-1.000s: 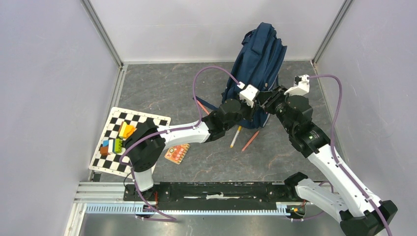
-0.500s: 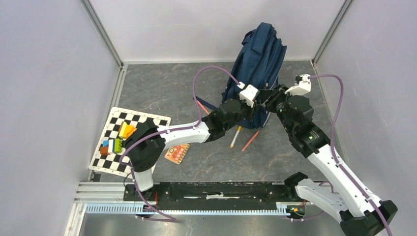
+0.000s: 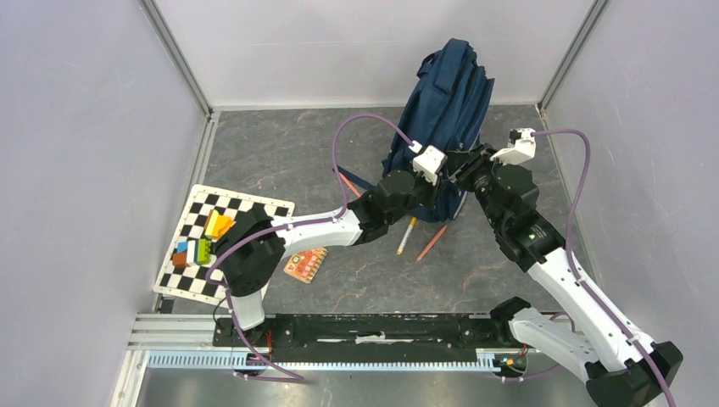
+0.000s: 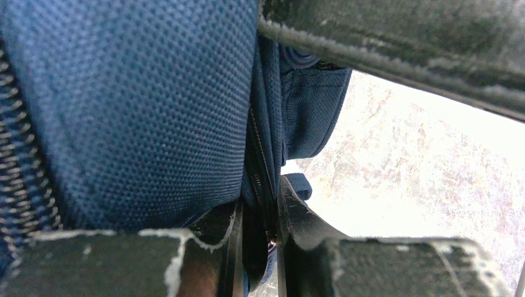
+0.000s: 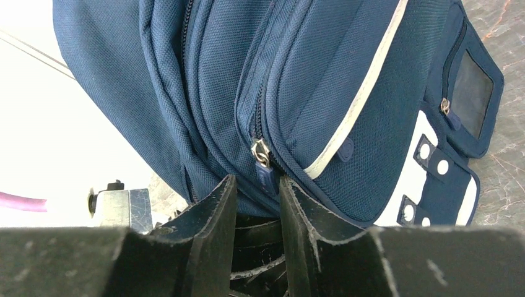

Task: Pack the student bag
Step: Unzip the student bag at the center of the board.

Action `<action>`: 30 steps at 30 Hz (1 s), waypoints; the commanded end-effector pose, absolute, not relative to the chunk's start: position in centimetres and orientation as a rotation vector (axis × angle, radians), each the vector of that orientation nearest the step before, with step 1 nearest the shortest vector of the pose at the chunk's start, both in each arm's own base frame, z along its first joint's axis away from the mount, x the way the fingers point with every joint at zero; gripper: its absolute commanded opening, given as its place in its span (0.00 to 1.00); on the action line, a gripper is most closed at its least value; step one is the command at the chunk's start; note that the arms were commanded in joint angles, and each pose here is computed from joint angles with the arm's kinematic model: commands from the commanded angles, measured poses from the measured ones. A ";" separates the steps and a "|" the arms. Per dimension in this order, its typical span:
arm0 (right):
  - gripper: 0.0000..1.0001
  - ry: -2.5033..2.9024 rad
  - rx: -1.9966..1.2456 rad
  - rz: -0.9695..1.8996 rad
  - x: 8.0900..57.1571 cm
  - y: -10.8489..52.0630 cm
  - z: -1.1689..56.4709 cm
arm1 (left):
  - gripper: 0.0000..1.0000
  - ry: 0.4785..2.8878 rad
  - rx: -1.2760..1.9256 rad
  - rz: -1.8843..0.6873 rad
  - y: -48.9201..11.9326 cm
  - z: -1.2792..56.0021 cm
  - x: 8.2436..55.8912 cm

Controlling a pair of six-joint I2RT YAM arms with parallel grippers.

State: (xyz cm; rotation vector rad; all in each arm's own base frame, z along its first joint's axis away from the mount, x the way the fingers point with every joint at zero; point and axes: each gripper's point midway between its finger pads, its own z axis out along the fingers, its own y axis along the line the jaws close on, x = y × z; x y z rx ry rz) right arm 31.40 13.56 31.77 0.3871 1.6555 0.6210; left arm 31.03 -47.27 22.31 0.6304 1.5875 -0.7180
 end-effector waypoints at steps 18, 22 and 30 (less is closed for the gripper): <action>0.00 1.386 0.555 0.636 32.9 10.8 37.0 | 0.02 1.576 0.692 -0.761 -48.2 22.4 29.2; 0.00 1.283 0.589 0.692 32.6 10.3 40.0 | 0.02 1.596 0.694 -0.733 -47.9 21.8 29.4; 0.00 1.187 0.631 0.705 33.3 9.6 43.2 | 0.02 1.605 0.692 -0.651 -46.9 21.4 30.2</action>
